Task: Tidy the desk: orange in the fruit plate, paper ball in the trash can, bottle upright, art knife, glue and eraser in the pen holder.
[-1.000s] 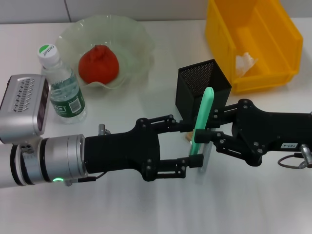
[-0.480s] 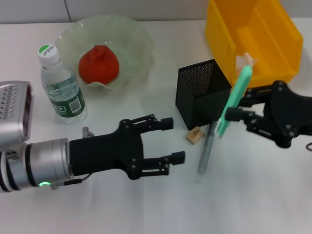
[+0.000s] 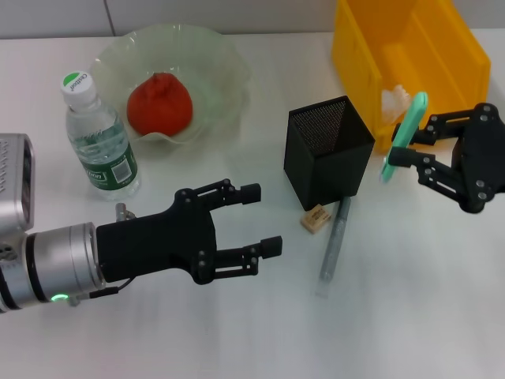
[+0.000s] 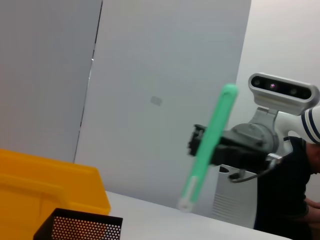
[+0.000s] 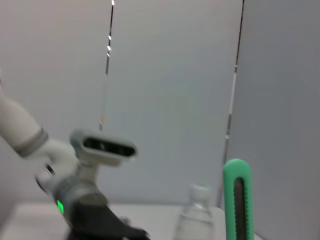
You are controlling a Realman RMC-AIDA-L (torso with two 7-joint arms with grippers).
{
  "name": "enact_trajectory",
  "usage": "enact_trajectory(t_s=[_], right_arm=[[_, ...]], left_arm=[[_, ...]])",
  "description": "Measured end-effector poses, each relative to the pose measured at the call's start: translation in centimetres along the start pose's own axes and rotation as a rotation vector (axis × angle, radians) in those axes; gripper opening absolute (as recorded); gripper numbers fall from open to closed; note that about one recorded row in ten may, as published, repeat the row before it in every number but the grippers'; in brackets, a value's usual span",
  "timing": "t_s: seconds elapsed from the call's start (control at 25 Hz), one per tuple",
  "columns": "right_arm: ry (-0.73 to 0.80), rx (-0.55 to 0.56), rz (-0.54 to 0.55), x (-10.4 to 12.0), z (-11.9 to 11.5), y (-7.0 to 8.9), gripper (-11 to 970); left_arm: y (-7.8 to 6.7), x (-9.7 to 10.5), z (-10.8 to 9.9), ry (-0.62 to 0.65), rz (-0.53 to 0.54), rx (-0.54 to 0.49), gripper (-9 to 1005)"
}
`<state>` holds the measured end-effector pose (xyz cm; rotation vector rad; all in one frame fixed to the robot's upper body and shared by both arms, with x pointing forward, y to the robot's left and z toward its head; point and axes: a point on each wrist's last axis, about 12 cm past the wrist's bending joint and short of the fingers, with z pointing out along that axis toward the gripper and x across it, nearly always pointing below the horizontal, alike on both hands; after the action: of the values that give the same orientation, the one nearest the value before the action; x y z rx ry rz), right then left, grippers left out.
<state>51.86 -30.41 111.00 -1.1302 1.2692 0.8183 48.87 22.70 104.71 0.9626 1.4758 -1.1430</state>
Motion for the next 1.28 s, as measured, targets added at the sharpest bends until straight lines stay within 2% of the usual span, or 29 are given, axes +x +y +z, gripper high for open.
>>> enact_trajectory(t_s=[0.08,0.12,0.16,0.32,0.56,0.68,0.76,0.8,0.88,0.92,0.96,1.28], right_arm=[[0.016,0.017,-0.035,0.2,0.1,-0.1,190],[0.053,0.049,-0.12,0.8,0.3,-0.3,189],[0.053,0.049,-0.12,0.8,0.3,-0.3,189],[0.108,0.092,-0.323,1.1,0.7,-0.4,190],[0.124,0.09,-0.432,0.1,0.5,-1.1,197],[0.173,0.103,-0.507,0.0,0.6,-2.1,201],[0.238,0.099,-0.601,0.0,1.2,-3.0,203],[0.238,0.099,-0.601,0.0,1.2,-3.0,204],[0.277,0.094,-0.671,-0.1,1.6,-3.6,207],[0.303,0.09,-0.735,-0.3,1.9,-4.1,208],[0.303,0.09,-0.735,-0.3,1.9,-4.1,209],[0.343,0.024,-0.978,-1.6,3.4,-4.8,219]], left_arm=[[-0.1,0.1,0.1,0.003,-0.002,0.003,802],[-0.1,0.1,0.1,0.007,0.005,0.004,802],[-0.1,0.1,0.1,0.007,0.005,0.004,802],[0.0,0.1,0.2,0.017,0.027,0.004,802],[0.4,0.2,0.4,0.03,0.027,-0.024,802],[0.5,0.3,0.5,0.033,0.028,-0.035,802],[0.5,0.3,0.5,0.033,0.028,-0.035,802],[0.5,0.3,0.5,0.033,0.028,-0.035,802],[0.7,0.4,0.6,0.039,0.03,-0.049,802],[0.7,0.5,0.6,0.044,0.028,-0.055,802],[0.7,0.5,0.6,0.044,0.028,-0.055,802],[0.8,1.1,-0.5,0.043,0.014,-0.125,802]])
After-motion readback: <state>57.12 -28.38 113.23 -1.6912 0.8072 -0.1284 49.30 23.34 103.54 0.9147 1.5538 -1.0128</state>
